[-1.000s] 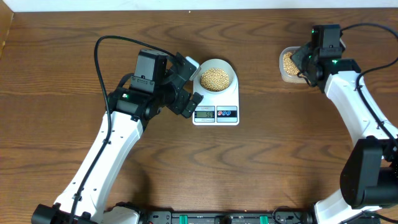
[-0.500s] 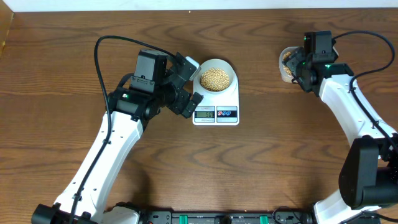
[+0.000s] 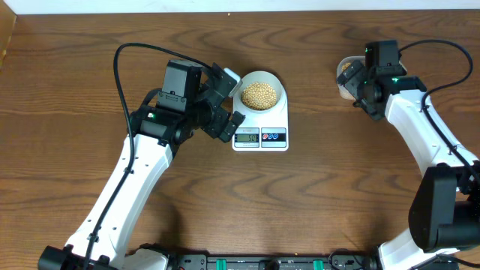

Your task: Scoop item into bowl and weigh 50g on scale

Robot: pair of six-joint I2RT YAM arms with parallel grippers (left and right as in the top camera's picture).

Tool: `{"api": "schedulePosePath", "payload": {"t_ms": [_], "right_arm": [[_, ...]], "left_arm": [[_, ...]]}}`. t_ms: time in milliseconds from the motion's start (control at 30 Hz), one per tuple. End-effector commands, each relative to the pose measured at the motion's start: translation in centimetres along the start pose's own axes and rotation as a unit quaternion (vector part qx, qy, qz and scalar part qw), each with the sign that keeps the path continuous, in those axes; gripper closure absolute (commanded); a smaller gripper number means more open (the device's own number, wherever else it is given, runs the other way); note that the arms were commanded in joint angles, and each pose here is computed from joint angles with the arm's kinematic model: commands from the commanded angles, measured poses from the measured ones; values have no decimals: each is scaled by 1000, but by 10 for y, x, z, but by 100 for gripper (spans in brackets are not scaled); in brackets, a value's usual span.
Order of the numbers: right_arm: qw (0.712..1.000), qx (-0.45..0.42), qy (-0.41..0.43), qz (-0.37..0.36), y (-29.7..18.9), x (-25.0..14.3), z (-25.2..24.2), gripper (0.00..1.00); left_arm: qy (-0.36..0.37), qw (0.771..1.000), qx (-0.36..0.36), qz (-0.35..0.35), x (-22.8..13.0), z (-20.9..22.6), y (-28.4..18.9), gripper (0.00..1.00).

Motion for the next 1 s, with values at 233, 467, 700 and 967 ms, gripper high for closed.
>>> {"api": "schedulePosePath", "payload": {"t_ms": [233,467,700,967], "right_arm": [[997,-52,-50,25,2,-13,-20,1],[996,-51,-75,25,-6,-13,-20,1],[993,-31,-118,0,-30,-1,-18,1],[979,-38,-198,0,-69,8,-33,1]], "left_arm": [[-1,1000,3,6,-2,2,3,2],[-1,1000,3,6,-2,2,3,2],[-1,1000,3,6,-2,2,3,2],[-1,1000,3,6,-2,2,3,2]]}}
Point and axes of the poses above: each gripper's point midway between its finger pads, its own y axis out along the fingers, its own z axis along the line the jaws close on, x = y × z, the point moved 3 cm from there along -y, back along the fingers, and after that the axes turned 11 degrees about -y, right-handed, at the moved point
